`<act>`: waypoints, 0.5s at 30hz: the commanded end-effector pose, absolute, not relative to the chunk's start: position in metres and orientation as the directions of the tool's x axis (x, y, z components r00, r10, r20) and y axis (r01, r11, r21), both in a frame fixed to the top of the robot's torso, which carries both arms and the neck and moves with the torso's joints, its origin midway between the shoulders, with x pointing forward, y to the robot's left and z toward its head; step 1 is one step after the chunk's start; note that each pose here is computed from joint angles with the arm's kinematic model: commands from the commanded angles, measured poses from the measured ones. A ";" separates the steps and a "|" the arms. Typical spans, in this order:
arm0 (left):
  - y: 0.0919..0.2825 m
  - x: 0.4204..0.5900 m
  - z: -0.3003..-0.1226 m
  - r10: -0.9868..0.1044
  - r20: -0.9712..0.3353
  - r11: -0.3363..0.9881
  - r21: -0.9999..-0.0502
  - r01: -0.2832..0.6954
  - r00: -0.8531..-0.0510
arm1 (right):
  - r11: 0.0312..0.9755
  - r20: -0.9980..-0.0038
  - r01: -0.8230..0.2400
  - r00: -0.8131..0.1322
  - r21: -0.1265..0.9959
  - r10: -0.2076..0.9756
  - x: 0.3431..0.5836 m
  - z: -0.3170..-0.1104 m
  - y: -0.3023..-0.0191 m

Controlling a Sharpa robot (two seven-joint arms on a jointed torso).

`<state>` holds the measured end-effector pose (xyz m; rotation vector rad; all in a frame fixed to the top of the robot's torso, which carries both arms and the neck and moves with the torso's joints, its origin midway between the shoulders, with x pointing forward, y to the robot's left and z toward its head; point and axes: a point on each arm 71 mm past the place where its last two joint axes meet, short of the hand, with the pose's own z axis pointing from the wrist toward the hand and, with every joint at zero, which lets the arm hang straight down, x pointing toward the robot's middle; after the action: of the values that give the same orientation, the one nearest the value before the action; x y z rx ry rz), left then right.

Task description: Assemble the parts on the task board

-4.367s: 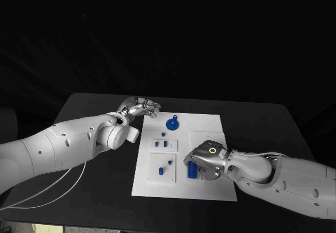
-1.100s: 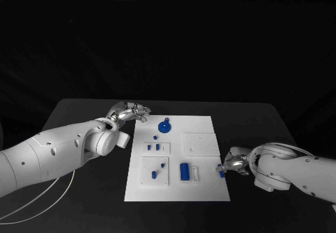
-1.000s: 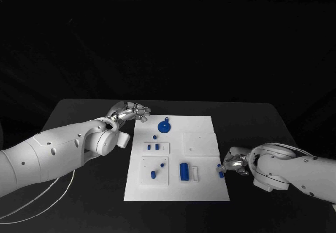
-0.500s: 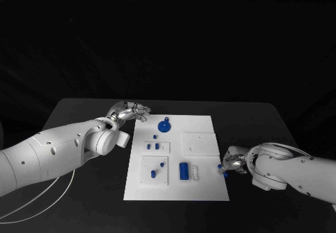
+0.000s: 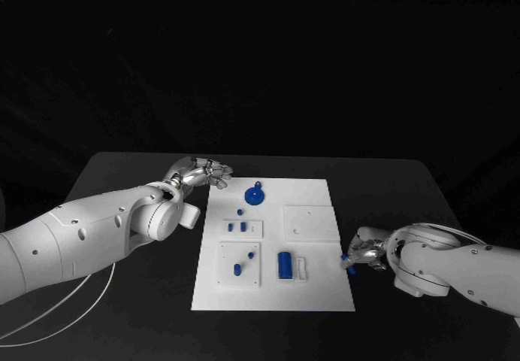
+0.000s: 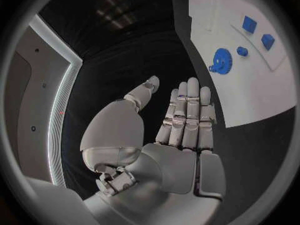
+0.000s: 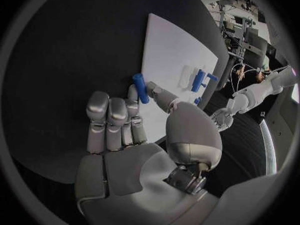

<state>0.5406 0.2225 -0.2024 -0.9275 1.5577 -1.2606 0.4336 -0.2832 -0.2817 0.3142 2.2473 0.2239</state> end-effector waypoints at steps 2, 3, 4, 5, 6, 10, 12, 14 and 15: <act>0.221 0.540 -0.202 -0.929 -0.176 0.189 -0.982 -0.009 -0.325 | 0.952 -0.714 0.183 -0.631 0.244 0.304 0.429 -0.285 -0.296; 0.221 0.540 -0.202 -0.929 -0.176 0.189 -0.982 -0.009 -0.325 | 0.952 -0.718 0.185 -0.625 0.245 0.306 0.430 -0.282 -0.298; 0.221 0.540 -0.202 -0.929 -0.176 0.189 -0.982 -0.009 -0.325 | 0.951 -0.722 0.185 -0.620 0.246 0.307 0.431 -0.279 -0.299; 0.221 0.540 -0.202 -0.929 -0.176 0.189 -0.982 -0.009 -0.325 | 0.951 -0.728 0.184 -0.613 0.248 0.308 0.433 -0.274 -0.300; 0.222 0.541 -0.202 -0.930 -0.176 0.189 -0.982 -0.010 -0.324 | 0.951 -0.731 0.182 -0.608 0.250 0.308 0.434 -0.271 -0.301; 0.221 0.541 -0.202 -0.929 -0.176 0.189 -0.982 -0.010 -0.325 | 0.950 -0.739 0.171 -0.598 0.260 0.310 0.434 -0.261 -0.300; 0.220 0.541 -0.202 -0.929 -0.175 0.189 -0.982 -0.010 -0.327 | 0.948 -0.736 0.166 -0.599 0.271 0.315 0.433 -0.258 -0.296; 0.220 0.541 -0.202 -0.929 -0.175 0.189 -0.982 -0.010 -0.326 | 0.936 -0.706 0.185 -0.617 0.299 0.348 0.430 -0.258 -0.290; 0.220 0.541 -0.202 -0.929 -0.175 0.189 -0.982 -0.010 -0.326 | 0.925 -0.674 0.204 -0.636 0.321 0.375 0.428 -0.259 -0.286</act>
<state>0.5411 0.2227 -0.2026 -0.9278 1.5576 -1.2592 0.4324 -0.2919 -0.2563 0.3461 2.2169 0.2383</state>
